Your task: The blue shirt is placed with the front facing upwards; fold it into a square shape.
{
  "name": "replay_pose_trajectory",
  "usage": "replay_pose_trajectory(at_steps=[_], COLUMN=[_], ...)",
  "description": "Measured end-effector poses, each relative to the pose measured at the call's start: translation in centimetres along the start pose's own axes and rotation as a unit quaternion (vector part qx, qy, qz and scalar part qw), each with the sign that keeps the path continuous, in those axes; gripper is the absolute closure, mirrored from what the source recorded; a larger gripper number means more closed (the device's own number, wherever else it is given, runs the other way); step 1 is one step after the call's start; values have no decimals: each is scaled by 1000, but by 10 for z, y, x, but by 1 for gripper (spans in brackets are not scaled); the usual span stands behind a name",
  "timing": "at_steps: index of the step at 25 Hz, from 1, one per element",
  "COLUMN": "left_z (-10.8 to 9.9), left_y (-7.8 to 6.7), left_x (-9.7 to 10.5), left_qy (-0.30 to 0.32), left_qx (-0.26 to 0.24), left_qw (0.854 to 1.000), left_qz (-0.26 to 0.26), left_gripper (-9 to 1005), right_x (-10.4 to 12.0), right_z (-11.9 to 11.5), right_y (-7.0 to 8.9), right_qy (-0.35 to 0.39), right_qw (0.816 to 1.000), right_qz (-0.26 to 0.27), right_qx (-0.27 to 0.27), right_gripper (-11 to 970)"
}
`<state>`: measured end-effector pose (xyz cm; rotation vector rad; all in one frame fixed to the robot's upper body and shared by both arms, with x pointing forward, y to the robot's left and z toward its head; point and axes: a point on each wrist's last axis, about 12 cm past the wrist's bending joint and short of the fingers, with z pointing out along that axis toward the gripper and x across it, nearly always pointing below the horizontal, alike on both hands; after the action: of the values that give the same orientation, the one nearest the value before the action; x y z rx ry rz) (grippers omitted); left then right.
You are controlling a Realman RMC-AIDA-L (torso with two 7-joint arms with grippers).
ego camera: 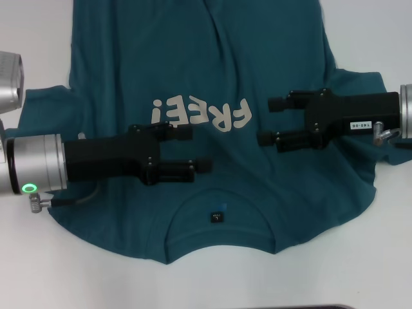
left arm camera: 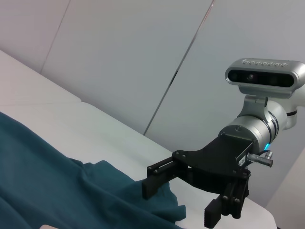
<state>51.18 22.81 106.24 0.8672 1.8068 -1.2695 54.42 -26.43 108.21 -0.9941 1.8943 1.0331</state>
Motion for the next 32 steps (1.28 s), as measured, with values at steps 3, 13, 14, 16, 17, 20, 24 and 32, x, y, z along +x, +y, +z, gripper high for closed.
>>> replay_pose_trajectory(at_steps=[3, 13, 14, 16, 17, 20, 24, 32], left_z=[0, -3, -4, -10, -13, -25, -44, -95], left_y=[0, 1, 2, 4, 6, 9, 16, 29], left_x=[0, -1, -2, -4, -4, -6, -9, -2], left_qy=[-1, -8, -11, -17, -19, -18, -15, -55], left_qx=[0, -5, -9, -18, -21, -32, -56, -151], left_qw=[1000, 1000, 1000, 999, 999, 998, 995, 976], left_qz=[-1, -10, -13, -23, -29, -51, -79, -147], left_gripper=[77, 77, 77, 77, 77, 77, 78, 78], right_x=[0, 0, 0, 0, 0, -1, -2, -3], right_z=[0, 0, 0, 0, 0, 0, 1, 3], right_y=[0, 0, 0, 0, 0, 0, 0, 0], right_qy=[0, 0, 0, 0, 0, 0, 0, -9], right_qw=[1000, 1000, 1000, 1000, 1000, 1000, 1000, 1000], right_qz=[-1, -2, -3, -3, -3, -2, -2, 0], right_qx=[0, 1, 1, 1, 1, 1, -1, -2], right_gripper=[43, 45, 45, 45, 45, 46, 46, 47])
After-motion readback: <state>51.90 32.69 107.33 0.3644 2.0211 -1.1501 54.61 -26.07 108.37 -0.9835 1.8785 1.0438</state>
